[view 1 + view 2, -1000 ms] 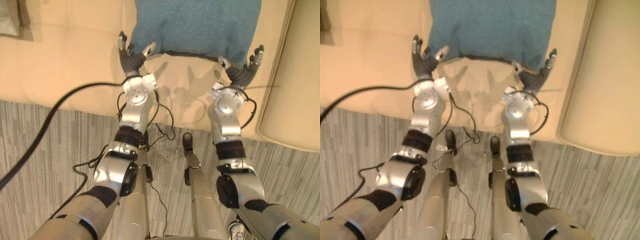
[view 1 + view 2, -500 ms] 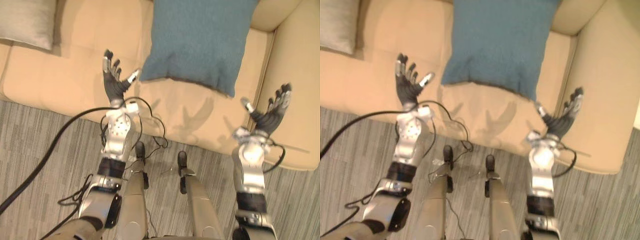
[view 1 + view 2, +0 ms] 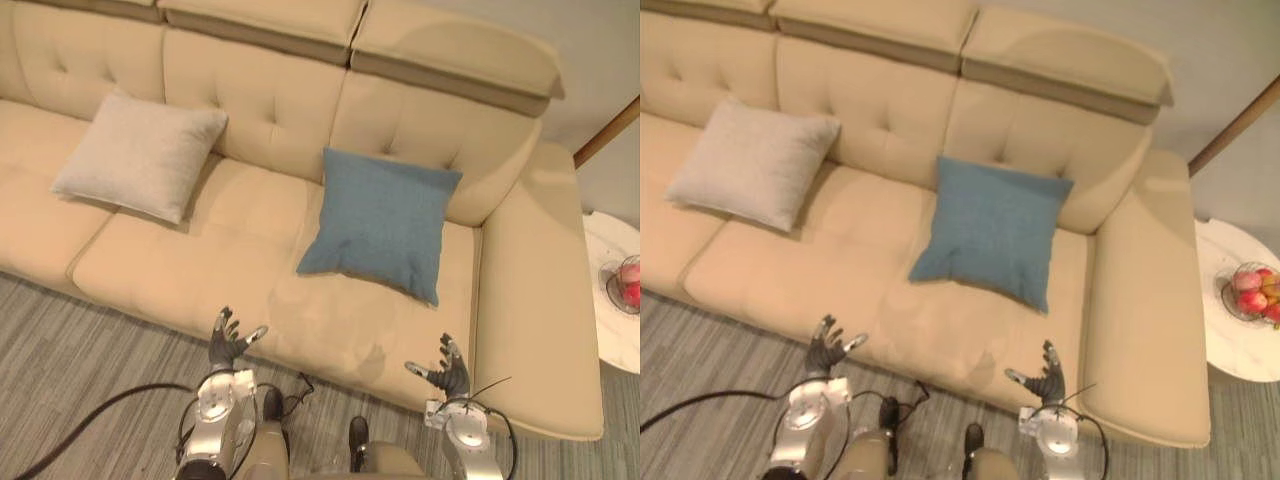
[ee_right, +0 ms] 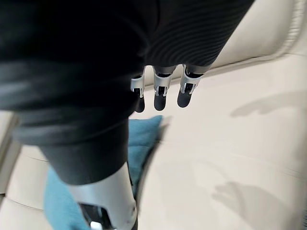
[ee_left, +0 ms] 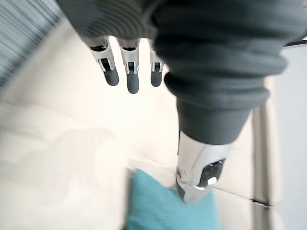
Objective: Pick up cushions and gather them together orderly.
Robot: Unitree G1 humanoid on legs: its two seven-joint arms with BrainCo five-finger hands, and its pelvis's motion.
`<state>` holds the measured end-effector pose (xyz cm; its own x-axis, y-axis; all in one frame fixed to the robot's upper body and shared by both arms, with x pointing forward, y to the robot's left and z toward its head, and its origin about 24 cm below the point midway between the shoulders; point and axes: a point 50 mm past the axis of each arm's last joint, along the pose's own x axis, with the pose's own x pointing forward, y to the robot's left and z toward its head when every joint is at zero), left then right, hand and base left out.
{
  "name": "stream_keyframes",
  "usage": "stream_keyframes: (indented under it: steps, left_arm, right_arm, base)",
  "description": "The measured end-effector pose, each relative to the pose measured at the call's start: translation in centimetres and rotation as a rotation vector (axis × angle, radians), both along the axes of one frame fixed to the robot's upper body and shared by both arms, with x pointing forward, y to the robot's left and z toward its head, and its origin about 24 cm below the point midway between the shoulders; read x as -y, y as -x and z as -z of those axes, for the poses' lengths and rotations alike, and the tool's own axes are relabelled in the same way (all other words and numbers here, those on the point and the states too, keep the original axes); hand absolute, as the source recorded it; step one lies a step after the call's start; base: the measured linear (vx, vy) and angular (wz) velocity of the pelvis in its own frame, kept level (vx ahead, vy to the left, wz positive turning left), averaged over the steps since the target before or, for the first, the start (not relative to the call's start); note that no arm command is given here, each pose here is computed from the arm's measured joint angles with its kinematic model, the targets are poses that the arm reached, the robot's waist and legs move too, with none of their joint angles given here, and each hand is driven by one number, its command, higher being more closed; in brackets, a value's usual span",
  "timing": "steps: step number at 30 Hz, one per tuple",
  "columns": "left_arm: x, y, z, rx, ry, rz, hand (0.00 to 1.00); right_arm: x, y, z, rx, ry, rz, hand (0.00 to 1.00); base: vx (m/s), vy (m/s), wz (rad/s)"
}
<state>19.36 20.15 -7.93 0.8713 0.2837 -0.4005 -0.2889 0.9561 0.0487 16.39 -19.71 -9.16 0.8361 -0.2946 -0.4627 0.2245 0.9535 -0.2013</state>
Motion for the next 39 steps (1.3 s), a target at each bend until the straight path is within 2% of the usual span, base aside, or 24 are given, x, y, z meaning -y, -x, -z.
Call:
stream_keyframes:
  steps: [9, 18, 26, 31, 34, 39]
  left_arm:
    - [-0.4, 5.9, 5.1, -0.347, -0.087, 0.117, 0.00]
    - [0.4, 8.1, 6.8, -0.497, -0.078, 0.137, 0.00]
    - [0.8, 7.6, 6.8, -0.502, -0.085, 0.157, 0.00]
    - [1.2, 5.4, 6.2, -0.459, -0.096, 0.174, 0.00]
    - [1.4, 3.8, 5.4, -0.393, -0.091, 0.152, 0.00]
    - [1.7, 3.7, 5.3, -0.375, -0.047, 0.102, 0.00]
  right_arm:
    - [-0.7, 3.9, 4.0, -0.261, -0.027, -0.054, 0.00]
    - [-1.3, 5.4, 5.6, -0.394, -0.059, -0.067, 0.00]
    - [-2.7, 4.1, 5.5, -0.371, -0.096, -0.075, 0.00]
    - [-3.3, 2.8, 5.1, -0.352, -0.102, -0.102, 0.00]
    - [-3.4, 2.5, 5.0, -0.339, -0.104, -0.104, 0.00]
    - [-3.6, 2.2, 4.9, -0.326, -0.117, -0.088, 0.00]
  base:
    - [0.02, -0.003, 0.04]
    - [0.06, 0.013, 0.00]
    - [0.02, 0.014, -0.20]
    - [-0.06, 0.008, -0.21]
    - [-0.11, -0.026, 0.19]
    - [-0.17, -0.161, 0.19]
